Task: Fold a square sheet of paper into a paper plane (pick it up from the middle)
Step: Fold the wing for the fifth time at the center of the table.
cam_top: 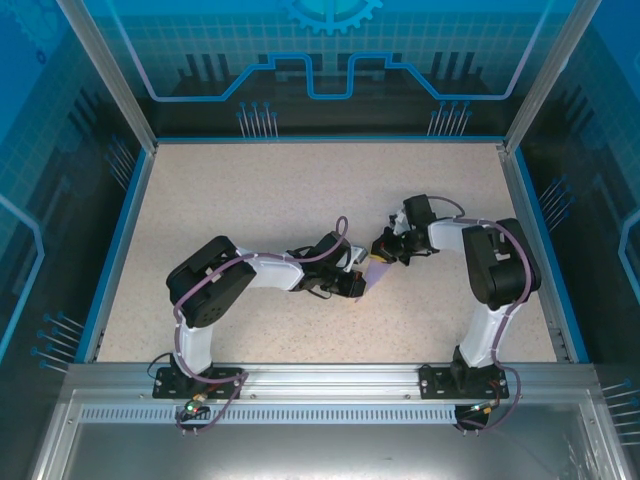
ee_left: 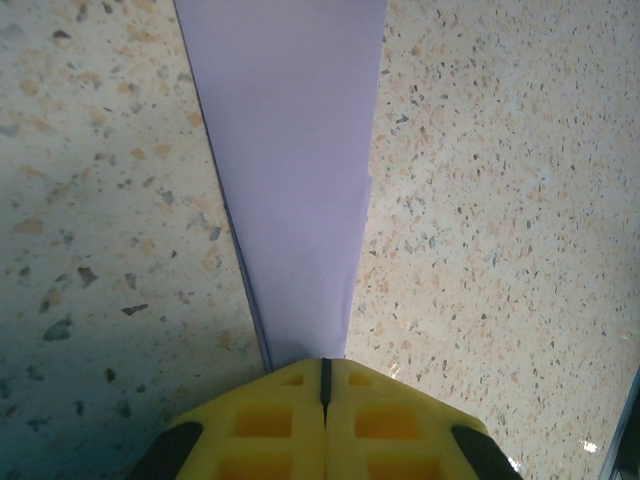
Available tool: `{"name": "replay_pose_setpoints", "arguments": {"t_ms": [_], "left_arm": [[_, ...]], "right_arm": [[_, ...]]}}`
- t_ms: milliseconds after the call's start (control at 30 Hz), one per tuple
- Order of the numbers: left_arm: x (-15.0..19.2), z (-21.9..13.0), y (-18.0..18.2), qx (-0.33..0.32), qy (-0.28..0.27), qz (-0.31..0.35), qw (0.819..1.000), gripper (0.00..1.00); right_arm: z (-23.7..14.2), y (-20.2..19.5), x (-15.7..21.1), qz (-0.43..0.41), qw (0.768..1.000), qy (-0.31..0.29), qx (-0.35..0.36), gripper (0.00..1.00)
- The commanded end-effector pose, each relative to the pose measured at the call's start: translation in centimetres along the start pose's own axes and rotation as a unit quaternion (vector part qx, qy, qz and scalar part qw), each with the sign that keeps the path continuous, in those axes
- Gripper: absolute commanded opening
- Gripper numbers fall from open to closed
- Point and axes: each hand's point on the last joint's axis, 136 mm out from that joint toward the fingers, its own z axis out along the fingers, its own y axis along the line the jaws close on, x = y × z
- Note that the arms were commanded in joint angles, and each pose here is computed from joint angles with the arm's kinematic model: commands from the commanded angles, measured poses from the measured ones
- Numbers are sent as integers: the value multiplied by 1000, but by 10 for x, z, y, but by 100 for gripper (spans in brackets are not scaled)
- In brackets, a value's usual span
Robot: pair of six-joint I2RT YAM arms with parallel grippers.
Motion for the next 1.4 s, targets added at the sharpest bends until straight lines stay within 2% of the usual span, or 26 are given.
{"name": "replay_pose_setpoints", "arguments": {"t_ms": [0,700,967,1200,1367], "left_arm": [[95,1,60,-96,144,-63,983,5],[101,0,60,-94,155,-69,981,5],[96,-1,56,-93,154,-66,982,5],[72,-4,40,-78,129,-58,987,9],[38,-13,11,-49,91,-42,994,16]], "right_arm": [[-15,-26,-56,1,995,-90,42,3],[-20,-31,-112,63,991,-119,-24,4],[-30,-24,-126,60,989,-130,-37,3],[-54,0,-112,28,989,-135,-51,6],[-65,3,-66,3,994,-102,-31,11]]}}
